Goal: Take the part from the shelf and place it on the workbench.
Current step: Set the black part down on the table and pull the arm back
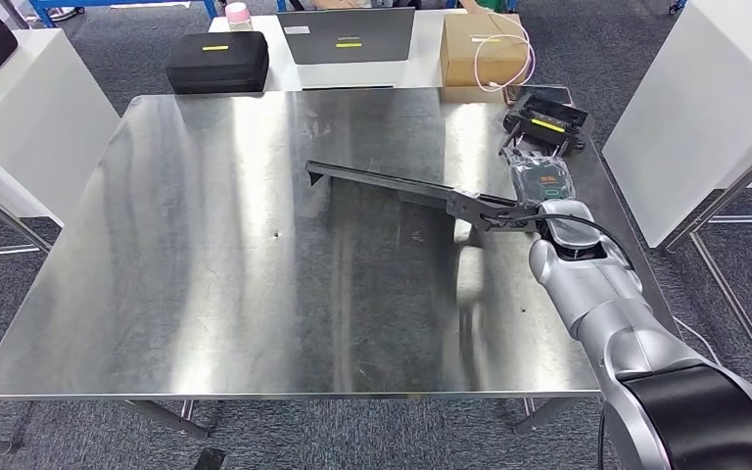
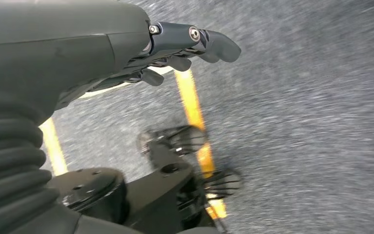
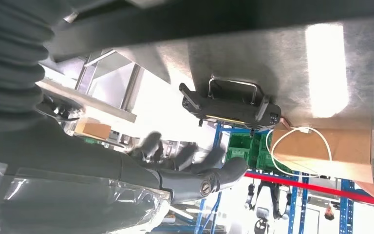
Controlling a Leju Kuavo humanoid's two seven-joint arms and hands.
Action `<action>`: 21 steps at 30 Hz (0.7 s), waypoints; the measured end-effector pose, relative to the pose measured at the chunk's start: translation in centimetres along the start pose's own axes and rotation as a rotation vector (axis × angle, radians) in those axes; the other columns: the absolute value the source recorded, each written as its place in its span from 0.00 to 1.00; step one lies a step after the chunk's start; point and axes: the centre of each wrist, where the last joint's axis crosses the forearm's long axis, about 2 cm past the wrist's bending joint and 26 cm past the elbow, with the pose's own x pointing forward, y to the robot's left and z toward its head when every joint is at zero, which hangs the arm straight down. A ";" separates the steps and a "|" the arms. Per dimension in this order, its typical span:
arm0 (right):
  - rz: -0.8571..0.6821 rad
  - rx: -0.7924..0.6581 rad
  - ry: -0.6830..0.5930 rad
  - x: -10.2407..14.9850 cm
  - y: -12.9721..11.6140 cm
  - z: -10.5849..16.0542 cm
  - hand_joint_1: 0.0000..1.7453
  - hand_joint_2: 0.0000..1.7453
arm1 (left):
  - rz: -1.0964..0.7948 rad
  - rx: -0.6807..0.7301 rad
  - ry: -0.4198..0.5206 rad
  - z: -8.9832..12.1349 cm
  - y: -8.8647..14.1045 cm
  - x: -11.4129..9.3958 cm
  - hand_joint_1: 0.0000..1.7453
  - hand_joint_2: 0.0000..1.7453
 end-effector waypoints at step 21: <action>-0.005 -0.003 -0.009 0.4 -0.6 -0.3 0.00 0.00 | 0.020 -0.048 0.046 0.0 -0.2 0.0 0.00 0.00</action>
